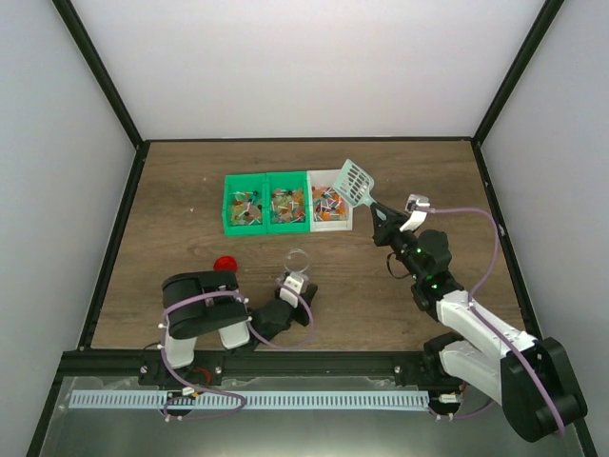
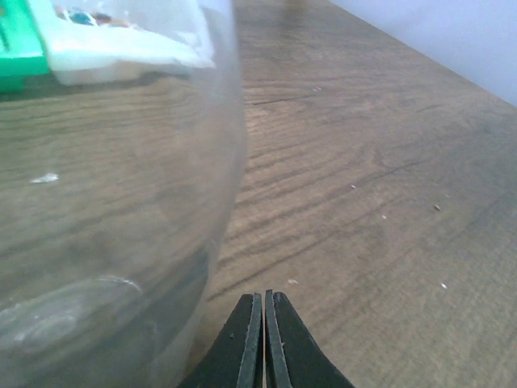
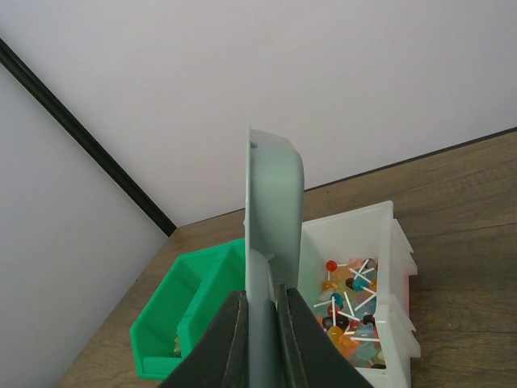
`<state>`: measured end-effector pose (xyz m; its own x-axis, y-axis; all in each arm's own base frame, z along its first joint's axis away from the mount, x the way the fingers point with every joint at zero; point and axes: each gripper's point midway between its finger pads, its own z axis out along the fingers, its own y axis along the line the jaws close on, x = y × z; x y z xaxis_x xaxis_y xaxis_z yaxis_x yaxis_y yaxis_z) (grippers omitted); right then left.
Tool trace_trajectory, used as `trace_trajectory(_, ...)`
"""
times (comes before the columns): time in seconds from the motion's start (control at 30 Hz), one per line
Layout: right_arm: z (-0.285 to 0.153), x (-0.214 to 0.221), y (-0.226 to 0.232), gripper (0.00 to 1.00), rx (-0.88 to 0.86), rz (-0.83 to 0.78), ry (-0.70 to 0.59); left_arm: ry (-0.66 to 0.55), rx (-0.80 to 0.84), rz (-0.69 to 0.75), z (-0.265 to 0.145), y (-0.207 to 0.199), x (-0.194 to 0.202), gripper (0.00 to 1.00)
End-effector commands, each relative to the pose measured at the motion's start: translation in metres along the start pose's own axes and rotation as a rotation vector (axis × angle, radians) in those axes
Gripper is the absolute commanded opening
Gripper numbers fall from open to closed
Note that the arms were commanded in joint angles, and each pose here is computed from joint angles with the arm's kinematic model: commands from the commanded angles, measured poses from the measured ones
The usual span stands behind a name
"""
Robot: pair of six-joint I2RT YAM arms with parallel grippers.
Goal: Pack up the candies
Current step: Move the packing bottle to the center of the board.
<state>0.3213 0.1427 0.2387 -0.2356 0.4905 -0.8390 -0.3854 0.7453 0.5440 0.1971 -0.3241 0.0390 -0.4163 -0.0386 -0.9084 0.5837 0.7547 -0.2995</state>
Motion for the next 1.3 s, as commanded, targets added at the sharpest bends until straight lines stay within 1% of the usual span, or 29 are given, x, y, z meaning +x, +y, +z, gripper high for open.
trace_trajectory(0.0, 0.001, -0.015, 0.007, 0.01, -0.023, -0.018, -0.042, -0.042, -0.036, -0.049, 0.007, 0.013, -0.011, 0.04)
trace_trajectory(0.33, -0.002, -0.016, 0.008, 0.01, -0.024, -0.016, -0.042, -0.031, -0.084, -0.045, 0.011, 0.043, -0.013, 0.04)
trace_trajectory(0.47, -0.002, -0.015, 0.009, 0.01, -0.026, -0.014, -0.040, -0.020, -0.070, -0.040, 0.014, 0.043, -0.011, 0.04)
trace_trajectory(0.67, -0.003, -0.017, 0.009, 0.01, -0.025, -0.015, -0.045, 0.008, 0.121, 0.008, 0.012, 0.007, -0.007, 0.05)
trace_trajectory(0.77, -0.003, -0.017, 0.008, 0.01, -0.022, -0.020, -0.048, 0.033, 0.222, 0.046, 0.007, -0.012, -0.003, 0.11)
trace_trajectory(0.93, -0.003, -0.017, 0.008, 0.01, -0.019, -0.022, -0.049, 0.031, 0.298, 0.094, -0.008, -0.031, -0.006, 0.15)
trace_trajectory(1.07, -0.003, -0.017, 0.008, 0.01, -0.020, -0.014, -0.048, 0.064, 0.354, 0.129, -0.014, -0.050, -0.006, 0.19)
trace_trajectory(1.17, -0.003, -0.018, 0.009, 0.01, -0.024, -0.012, -0.051, 0.082, 0.414, 0.159, -0.020, -0.071, -0.013, 0.23)
trace_trajectory(1.27, -0.003, -0.018, 0.010, 0.01, -0.026, -0.012, -0.051, 0.071, 0.450, 0.175, -0.027, -0.094, -0.036, 0.26)
